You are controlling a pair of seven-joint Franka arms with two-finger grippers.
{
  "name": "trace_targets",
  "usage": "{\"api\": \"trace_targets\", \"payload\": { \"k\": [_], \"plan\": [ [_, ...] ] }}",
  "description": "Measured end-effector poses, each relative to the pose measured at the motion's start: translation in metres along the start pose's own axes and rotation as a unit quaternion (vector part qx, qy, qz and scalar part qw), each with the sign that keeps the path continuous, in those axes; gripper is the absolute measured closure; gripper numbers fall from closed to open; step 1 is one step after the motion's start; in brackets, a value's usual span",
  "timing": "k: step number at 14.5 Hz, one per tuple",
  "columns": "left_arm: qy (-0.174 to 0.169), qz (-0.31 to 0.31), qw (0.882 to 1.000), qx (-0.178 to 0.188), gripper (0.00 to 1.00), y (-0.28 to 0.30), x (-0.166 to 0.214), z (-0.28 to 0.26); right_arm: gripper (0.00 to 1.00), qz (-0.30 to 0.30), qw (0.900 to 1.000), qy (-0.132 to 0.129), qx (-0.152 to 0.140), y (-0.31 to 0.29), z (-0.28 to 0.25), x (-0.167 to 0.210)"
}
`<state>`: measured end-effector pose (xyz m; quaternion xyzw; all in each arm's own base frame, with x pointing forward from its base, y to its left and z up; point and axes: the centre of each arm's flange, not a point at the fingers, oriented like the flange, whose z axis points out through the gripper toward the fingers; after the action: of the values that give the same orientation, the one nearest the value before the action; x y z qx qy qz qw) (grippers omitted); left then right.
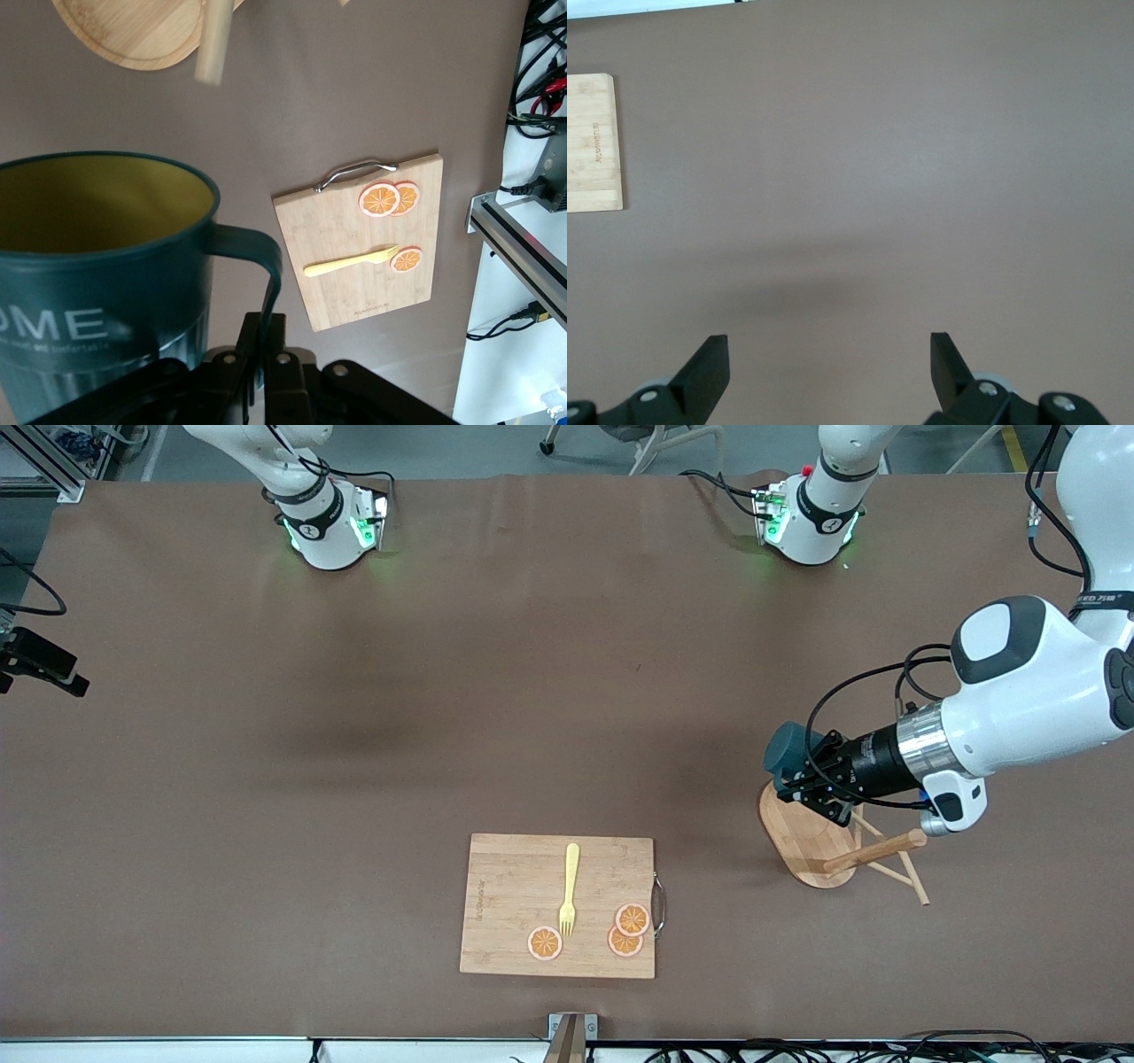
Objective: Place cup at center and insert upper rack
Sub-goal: 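Lower the mug handle onto a stand peg with the left gripper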
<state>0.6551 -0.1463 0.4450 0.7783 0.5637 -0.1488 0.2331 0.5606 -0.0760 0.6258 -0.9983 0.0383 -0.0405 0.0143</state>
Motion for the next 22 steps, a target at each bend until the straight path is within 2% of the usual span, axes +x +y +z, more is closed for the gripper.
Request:
{"api": "trace_targets", "payload": {
  "k": [6,17,22],
  "plan": [
    [-0.004,0.018,1.000,0.002,0.95,-0.002,0.028,0.004,0.00,-0.024,1.000,0.011,0.002,-0.027,-0.011,0.002],
    [-0.003,0.034,0.999,-0.022,0.95,0.003,0.032,0.001,0.00,-0.029,1.000,0.006,0.002,-0.032,-0.009,0.001],
    [0.002,0.036,0.999,-0.024,0.95,0.002,0.051,0.005,0.00,-0.029,1.000,0.004,0.002,-0.032,-0.007,0.002]
  ]
}}
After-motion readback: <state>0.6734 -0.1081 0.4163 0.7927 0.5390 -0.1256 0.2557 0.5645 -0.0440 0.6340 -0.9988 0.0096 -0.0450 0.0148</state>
